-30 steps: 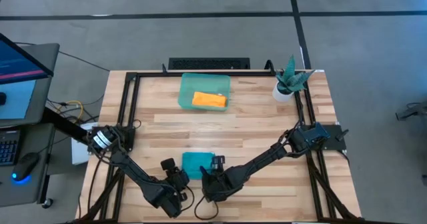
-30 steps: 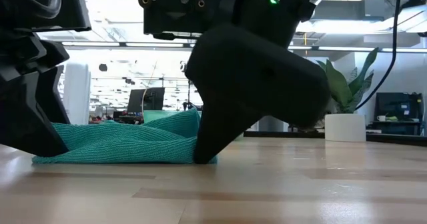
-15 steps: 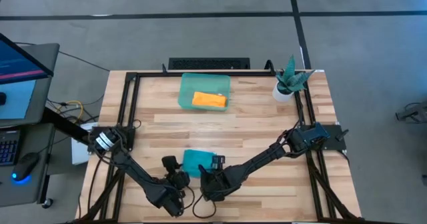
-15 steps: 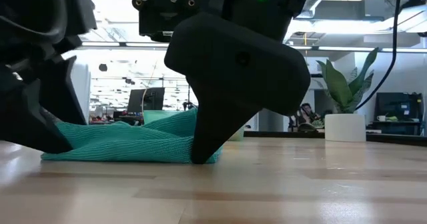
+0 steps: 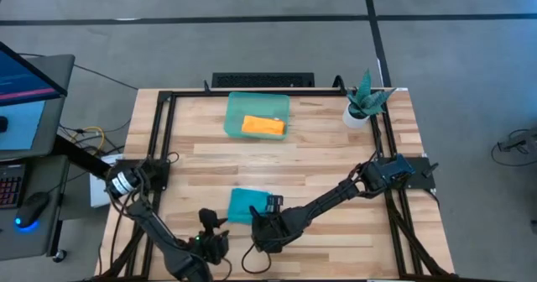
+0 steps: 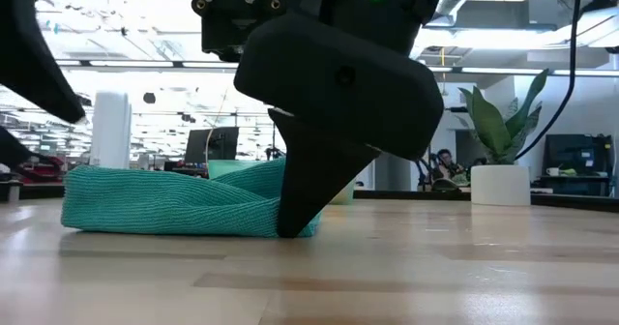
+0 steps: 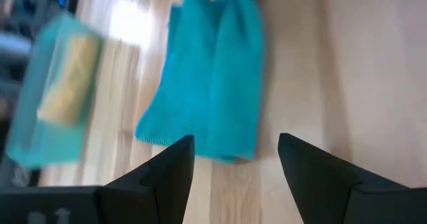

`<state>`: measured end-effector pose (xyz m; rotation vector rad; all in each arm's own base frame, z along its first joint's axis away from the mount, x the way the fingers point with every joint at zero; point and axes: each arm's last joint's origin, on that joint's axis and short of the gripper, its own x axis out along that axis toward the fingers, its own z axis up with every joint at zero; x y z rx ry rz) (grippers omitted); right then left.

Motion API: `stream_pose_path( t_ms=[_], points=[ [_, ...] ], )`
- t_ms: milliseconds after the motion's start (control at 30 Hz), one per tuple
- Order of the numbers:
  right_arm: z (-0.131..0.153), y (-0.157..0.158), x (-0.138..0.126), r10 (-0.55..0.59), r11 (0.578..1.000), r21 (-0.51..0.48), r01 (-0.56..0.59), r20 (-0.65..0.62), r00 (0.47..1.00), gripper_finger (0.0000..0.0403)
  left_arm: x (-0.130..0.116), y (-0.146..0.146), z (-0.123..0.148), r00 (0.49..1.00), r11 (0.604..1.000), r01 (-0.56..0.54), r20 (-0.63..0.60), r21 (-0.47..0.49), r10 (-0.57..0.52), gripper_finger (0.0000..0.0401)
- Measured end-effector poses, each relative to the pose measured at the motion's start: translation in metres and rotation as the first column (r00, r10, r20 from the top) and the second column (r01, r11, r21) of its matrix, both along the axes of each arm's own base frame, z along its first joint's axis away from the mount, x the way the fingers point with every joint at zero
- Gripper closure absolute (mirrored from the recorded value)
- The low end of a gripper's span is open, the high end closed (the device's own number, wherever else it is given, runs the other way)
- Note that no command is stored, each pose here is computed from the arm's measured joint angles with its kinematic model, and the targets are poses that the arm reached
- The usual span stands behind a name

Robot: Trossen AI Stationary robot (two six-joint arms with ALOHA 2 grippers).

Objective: Roll microfiber towels into tight, uniform cylinder then place into a basket
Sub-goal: Roll the blue microfiber towel

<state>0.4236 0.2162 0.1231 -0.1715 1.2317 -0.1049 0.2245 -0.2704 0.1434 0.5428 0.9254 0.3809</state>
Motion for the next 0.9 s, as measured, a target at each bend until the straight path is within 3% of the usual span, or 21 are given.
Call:
stream_pose_path(
  t_ms=[167,267,400,667,900],
  points=[
    [0.0,-0.003,0.002,-0.006,1.0,0.01,0.006,-0.005,1.0,0.0396,-0.003,-0.015,-0.009,0.99,0.988,0.141,-0.003,0.06,-0.141,0.0189],
    [0.0,-0.003,0.002,-0.006,1.0,0.009,0.006,-0.004,1.0,0.0394,0.004,-0.014,-0.021,0.984,0.981,0.171,-0.058,0.091,-0.166,0.0189],
    [0.0,-0.003,0.001,-0.005,1.0,0.012,0.005,-0.006,1.0,0.0396,0.017,-0.003,-0.034,0.986,0.982,0.142,-0.111,0.126,-0.128,0.0189],
    [0.0,-0.002,0.001,-0.003,1.0,0.018,0.003,-0.009,1.0,0.0394,0.037,0.022,-0.034,0.981,0.994,0.052,-0.191,0.1,-0.032,0.0189],
    [0.0,0.0,0.0,0.003,1.0,0.017,-0.002,-0.009,1.0,0.0393,0.049,0.035,-0.033,0.966,0.996,0.041,-0.257,0.082,-0.018,0.0189]
  ],
)
